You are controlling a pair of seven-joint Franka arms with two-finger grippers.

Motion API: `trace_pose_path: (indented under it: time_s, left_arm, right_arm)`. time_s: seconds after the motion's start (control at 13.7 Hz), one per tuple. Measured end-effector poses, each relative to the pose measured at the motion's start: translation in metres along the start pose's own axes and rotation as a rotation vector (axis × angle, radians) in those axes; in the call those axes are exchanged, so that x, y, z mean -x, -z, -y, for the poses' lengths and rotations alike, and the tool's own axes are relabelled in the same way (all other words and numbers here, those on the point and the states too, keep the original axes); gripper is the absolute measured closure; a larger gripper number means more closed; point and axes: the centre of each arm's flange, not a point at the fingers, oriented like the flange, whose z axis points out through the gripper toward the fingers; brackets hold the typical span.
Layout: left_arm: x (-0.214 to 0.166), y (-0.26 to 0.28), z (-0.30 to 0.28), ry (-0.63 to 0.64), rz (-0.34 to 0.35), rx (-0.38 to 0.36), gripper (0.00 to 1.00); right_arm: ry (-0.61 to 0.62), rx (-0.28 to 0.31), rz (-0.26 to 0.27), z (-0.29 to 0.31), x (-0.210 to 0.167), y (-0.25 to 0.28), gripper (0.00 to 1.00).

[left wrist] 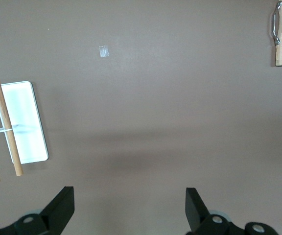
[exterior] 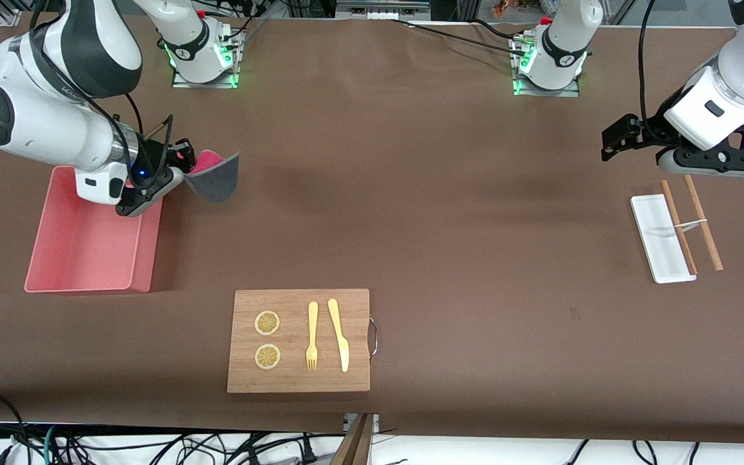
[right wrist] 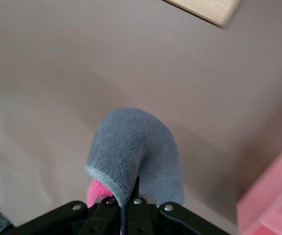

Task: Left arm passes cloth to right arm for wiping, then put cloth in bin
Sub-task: 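Carry the cloth with the right gripper while the left gripper withdraws, then wipe the table with the cloth in the right gripper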

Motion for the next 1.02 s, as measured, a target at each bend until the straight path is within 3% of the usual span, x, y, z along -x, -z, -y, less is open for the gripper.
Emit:
trace_pose_path:
  time_s: [0.22,0.51,0.8,1.02]
  left_arm:
    - [0.000,0.000,0.000,-0.006,-0.002,0.000,0.00]
    - [-0.001,0.000,0.000,-0.022,-0.006,0.001,0.00]
    - [-0.001,0.000,0.000,-0.023,-0.006,0.001,0.00]
    - [-0.001,0.001,0.000,-0.023,-0.006,0.001,0.00]
  right_arm:
    - [-0.158,0.055,0.029,-0.002,0.003,0.003,0.96]
    - [-0.385,0.117,0.016,0.014,-0.003,0.012,0.96]
    - [-0.446,0.184,0.021,0.010,-0.004,0.011,0.96]
    - [-0.469,0.197,0.059,-0.001,-0.010,-0.011,0.96]
